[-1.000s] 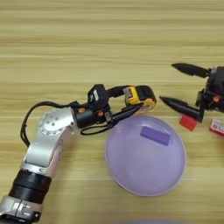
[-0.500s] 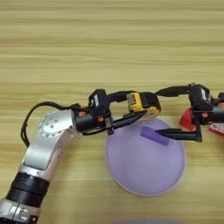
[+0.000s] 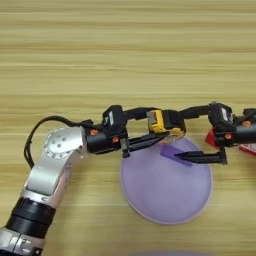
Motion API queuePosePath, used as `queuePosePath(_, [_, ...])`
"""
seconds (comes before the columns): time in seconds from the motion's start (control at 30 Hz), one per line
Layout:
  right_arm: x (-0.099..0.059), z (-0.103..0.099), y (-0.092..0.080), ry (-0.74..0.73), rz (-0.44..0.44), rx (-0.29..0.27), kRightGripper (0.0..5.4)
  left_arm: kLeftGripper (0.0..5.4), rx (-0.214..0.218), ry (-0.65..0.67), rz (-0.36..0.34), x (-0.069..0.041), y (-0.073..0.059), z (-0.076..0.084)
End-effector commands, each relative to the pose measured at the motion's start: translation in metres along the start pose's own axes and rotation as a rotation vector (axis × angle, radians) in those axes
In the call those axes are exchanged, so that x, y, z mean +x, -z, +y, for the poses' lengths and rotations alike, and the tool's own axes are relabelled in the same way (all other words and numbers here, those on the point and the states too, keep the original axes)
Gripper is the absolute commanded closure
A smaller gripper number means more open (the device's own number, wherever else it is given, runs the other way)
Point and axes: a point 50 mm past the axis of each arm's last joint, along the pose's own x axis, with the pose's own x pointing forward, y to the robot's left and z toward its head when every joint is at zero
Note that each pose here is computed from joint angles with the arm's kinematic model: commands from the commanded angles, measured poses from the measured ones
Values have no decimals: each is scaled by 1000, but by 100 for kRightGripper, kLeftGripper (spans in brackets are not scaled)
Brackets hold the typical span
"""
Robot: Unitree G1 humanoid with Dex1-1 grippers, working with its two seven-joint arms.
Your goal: Move the objects on the table
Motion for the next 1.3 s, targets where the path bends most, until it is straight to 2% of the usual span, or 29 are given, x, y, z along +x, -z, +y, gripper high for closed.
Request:
queuePosePath(0.03, [2,-3,-11,-21,-13,-39,131,295,31,17,-28,0,-7,1])
queuePosePath(0.47, [7,-3,-18,-20,-50,-54,259,295,31,31,-18,-1,-3,0])
queuePosePath(0.83, [10,-7,-23,10,-89,-62,262,295,26,37,-14,-1,-1,-2])
queuePosePath(1.17, [15,0,-24,3,-117,-57,262,295,18,37,-4,-2,4,-3])
queuePosePath(1.23, [16,3,-23,0,-119,-50,262,295,9,34,7,-3,7,-4])
queuePosePath(1.3, [16,9,-19,-1,-114,-29,262,295,-15,33,50,-8,14,-6])
